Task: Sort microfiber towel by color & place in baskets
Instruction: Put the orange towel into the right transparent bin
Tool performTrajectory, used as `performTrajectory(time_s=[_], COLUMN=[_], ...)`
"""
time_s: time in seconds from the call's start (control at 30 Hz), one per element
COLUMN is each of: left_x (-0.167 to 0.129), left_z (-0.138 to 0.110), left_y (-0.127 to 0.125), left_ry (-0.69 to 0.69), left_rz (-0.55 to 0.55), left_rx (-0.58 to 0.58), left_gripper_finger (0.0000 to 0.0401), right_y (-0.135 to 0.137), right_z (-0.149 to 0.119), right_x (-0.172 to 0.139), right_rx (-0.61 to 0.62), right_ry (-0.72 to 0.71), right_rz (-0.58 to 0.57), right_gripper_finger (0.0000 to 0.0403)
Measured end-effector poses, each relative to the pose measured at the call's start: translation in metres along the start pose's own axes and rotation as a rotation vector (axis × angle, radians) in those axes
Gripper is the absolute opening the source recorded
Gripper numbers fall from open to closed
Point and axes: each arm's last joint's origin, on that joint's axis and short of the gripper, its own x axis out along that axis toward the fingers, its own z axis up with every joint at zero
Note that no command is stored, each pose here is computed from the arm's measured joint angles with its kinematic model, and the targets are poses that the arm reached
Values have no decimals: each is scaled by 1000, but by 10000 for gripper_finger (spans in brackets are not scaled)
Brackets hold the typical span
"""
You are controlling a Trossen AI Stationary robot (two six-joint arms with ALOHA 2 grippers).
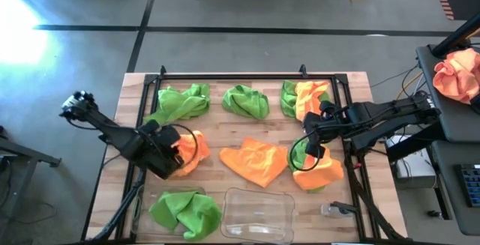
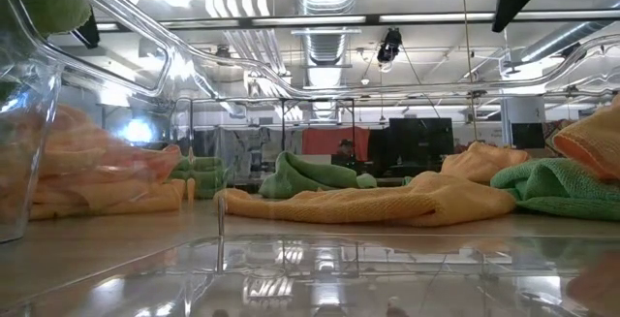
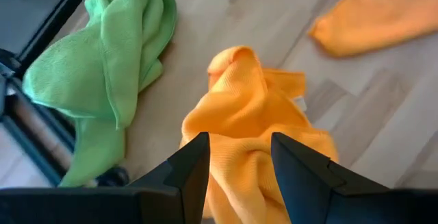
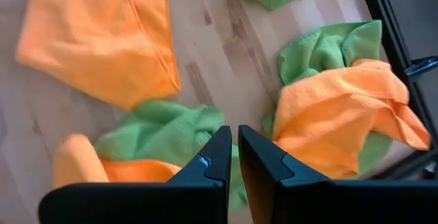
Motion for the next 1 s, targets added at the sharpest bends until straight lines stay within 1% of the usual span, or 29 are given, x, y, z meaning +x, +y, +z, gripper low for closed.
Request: performTrajectory(time_s=[0.07,0.23,0.4,0.5,0.57,0.67,0.73,0.87,1.0], left_x=[1,5,15,23,28,35,41,49,50], left_z=[-4,-12,-23,-32,-37,-42,-45,-51,-52], left_y=[14,44,68,77,79,76,73,69,66], left_ry=[-37,-87,-112,-126,-136,-138,-126,-59,-14], left_rz=[-37,-113,-135,-157,-199,-310,-361,-406,-418], left_rx=[-29,-45,-56,-78,-81,-99,-117,-148,-192], left_gripper_finger=[141,141,141,141,141,141,141,141,141], right_y=[1,5,9,11,11,11,11,11,11], right_z=[2,9,17,20,21,21,21,21,20], right_x=[0,0,-2,-3,-3,-3,-3,-3,-3], right_rx=[30,90,126,140,144,146,146,144,139], right_ry=[-19,-83,-160,-194,-204,-207,-207,-206,-200], right_rz=[11,51,100,116,121,122,121,121,117], right_gripper_finger=[22,22,22,22,22,22,22,22,22])
